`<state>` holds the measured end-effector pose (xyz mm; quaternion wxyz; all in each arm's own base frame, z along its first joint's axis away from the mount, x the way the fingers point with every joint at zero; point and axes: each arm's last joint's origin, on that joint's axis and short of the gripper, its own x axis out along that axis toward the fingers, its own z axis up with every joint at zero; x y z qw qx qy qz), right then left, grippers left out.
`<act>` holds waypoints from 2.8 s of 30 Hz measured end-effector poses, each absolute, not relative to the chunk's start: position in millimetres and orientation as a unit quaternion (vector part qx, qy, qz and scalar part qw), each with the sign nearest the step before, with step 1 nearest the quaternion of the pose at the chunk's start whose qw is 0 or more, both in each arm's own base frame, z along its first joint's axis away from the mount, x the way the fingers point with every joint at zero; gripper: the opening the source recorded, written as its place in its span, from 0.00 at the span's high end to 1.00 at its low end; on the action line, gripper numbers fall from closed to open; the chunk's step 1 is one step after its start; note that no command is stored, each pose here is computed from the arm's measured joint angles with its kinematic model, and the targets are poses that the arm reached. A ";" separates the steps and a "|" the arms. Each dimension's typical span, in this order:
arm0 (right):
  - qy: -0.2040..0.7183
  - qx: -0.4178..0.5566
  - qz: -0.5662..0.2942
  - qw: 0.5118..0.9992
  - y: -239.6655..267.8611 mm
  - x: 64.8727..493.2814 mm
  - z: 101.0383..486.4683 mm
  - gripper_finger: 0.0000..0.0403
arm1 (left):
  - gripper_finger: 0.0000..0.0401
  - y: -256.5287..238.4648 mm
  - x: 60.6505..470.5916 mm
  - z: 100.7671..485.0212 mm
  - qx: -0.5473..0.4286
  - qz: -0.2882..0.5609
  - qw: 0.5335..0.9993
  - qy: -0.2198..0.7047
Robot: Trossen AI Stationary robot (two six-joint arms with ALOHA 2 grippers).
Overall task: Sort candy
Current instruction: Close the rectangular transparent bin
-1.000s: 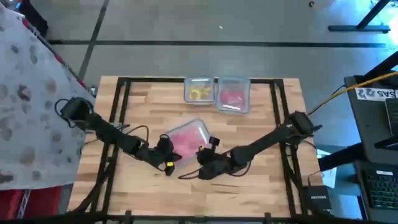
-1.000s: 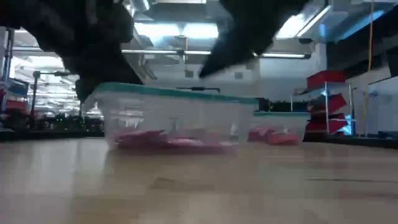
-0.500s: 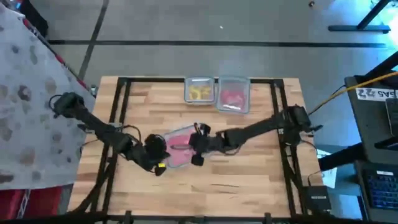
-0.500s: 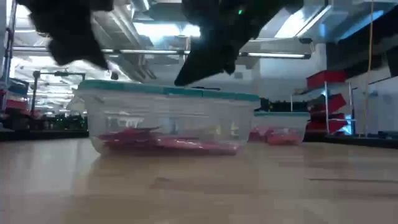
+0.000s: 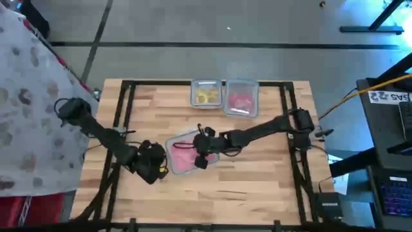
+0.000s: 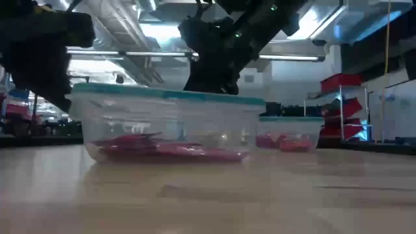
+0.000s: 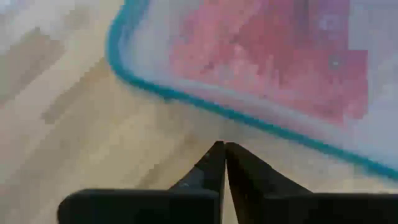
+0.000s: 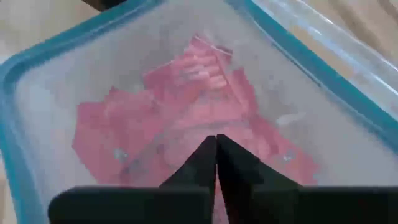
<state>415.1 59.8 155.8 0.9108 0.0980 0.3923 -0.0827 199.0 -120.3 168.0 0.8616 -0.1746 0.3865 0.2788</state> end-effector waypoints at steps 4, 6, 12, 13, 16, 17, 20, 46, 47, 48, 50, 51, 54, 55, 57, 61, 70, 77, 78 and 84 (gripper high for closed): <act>0.390 0.101 -0.077 0.912 60.2 415.5 155.4 1.00 | 1.00 -115.2 208.9 162.4 -0.176 0.278 0.865 0.378; 0.390 0.101 -0.077 0.912 60.1 415.7 155.2 1.00 | 1.00 -112.4 212.3 158.8 -0.174 0.279 0.867 0.373; 0.391 0.097 -0.082 0.912 61.6 415.2 154.4 1.00 | 1.00 -109.7 216.6 155.7 -0.176 0.271 0.871 0.370; 0.389 0.094 -0.081 0.913 62.5 414.4 157.0 1.00 | 1.00 -111.1 215.3 157.3 -0.179 0.266 0.872 0.369; 0.399 0.082 -0.067 0.911 63.8 409.8 164.2 1.00 | 1.00 -119.3 212.4 168.9 -0.198 0.250 0.877 0.359; 0.402 0.071 -0.063 0.911 66.4 407.5 167.3 1.00 | 1.00 -123.1 211.4 173.7 -0.204 0.246 0.878 0.356; 0.403 0.009 -0.087 0.911 80.5 394.8 179.3 1.00 | 1.00 -131.9 207.0 185.9 -0.192 0.249 0.882 0.351; 0.455 0.005 -0.047 0.889 121.4 374.5 177.7 1.00 | 1.00 10.2 295.2 197.4 -0.112 0.219 0.902 0.355; 0.454 0.003 -0.048 0.890 121.3 374.6 177.6 1.00 | 1.00 14.2 296.7 191.9 -0.114 0.224 0.897 0.364; 0.454 0.002 -0.049 0.890 121.4 374.6 177.5 1.00 | 1.00 17.1 298.8 186.3 -0.117 0.225 0.893 0.372; 0.452 0.001 -0.050 0.891 121.5 374.9 177.3 1.00 | 1.00 20.0 303.4 174.4 -0.121 0.221 0.887 0.387; 0.451 0.001 -0.049 0.891 121.6 375.1 177.2 1.00 | 1.00 20.3 305.3 168.6 -0.122 0.219 0.884 0.394; 0.451 -0.002 -0.043 0.891 121.9 375.3 177.1 1.00 | 1.00 19.6 312.5 157.3 -0.134 0.198 0.885 0.398; 0.451 -0.002 -0.042 0.891 122.0 375.3 177.1 1.00 | 1.00 19.0 315.0 155.5 -0.142 0.183 0.888 0.398; 0.452 -0.004 -0.039 0.891 122.9 375.0 176.9 1.00 | 1.00 16.4 318.0 152.5 -0.158 0.149 0.890 0.401; 0.452 -0.004 -0.032 0.891 123.4 375.2 177.0 1.00 | 1.00 8.0 319.6 151.8 -0.174 0.101 0.893 0.403; 0.446 -0.017 -0.037 0.894 120.1 377.9 175.3 1.00 | 1.00 -18.9 320.8 142.5 -0.193 0.055 0.883 0.424; 0.441 -0.052 -0.042 0.895 130.6 361.8 193.1 1.00 | 1.00 -23.9 318.2 137.8 -0.189 0.076 0.875 0.440; 0.435 -0.048 -0.036 0.898 134.9 357.1 200.8 1.00 | 1.00 -23.7 317.8 137.4 -0.188 0.078 0.874 0.441; 0.479 -0.009 0.052 0.876 172.6 322.6 217.8 1.00 | 1.00 -19.9 314.3 141.7 -0.175 0.133 0.874 0.433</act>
